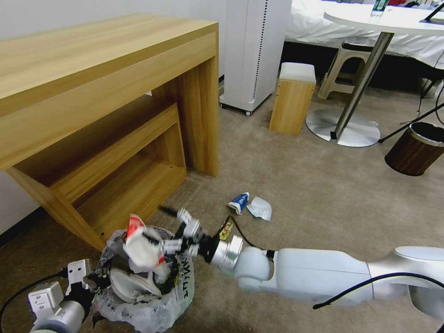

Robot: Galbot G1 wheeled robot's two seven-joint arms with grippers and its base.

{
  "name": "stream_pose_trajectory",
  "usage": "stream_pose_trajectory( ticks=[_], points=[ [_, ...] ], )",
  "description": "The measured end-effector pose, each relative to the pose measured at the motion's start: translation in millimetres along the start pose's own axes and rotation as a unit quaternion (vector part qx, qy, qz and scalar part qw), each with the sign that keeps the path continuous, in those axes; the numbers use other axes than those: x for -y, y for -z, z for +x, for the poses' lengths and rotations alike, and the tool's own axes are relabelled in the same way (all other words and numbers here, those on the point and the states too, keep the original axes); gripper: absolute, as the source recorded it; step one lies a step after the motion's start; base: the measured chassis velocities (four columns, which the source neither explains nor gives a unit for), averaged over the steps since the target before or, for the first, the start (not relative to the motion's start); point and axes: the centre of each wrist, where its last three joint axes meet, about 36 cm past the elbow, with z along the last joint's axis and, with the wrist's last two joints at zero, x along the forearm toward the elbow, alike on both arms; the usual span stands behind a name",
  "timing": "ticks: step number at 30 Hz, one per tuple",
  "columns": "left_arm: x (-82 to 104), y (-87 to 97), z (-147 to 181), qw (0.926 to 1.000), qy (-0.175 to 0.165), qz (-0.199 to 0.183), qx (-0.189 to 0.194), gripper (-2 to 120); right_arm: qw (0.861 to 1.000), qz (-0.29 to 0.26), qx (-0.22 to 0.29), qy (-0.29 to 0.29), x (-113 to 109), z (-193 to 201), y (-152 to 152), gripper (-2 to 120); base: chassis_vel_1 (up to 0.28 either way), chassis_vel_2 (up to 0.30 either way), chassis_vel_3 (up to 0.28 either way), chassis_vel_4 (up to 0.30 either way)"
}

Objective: Pick up the trash bin and place the garbage on the floor into it.

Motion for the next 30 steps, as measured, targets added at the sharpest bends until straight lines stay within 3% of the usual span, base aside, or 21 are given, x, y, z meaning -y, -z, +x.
stream_pose_trajectory(
  ticks=[8, 18, 30],
  points=[
    [2.3, 0.7, 4, 1.0, 0.0, 0.003, 0.004, 0, 1.0, -0.001, -0.014, 0.011, -11, 11, -11, 100, 0.0, 0.0, 0.0, 0.0],
    [6.2, 1.9, 8, 0.9999, -0.002, 0.008, 0.011, 0, 0.996, 0.005, -0.066, 0.058, -26, 39, -31, 100, 0.0, 0.0, 0.0, 0.0],
    [6.6, 0.6, 9, 0.9998, 0.002, 0.012, 0.013, 0, 0.992, -0.001, -0.091, 0.089, -35, 59, -37, 100, 0.0, 0.0, 0.0, 0.0]
  ],
)
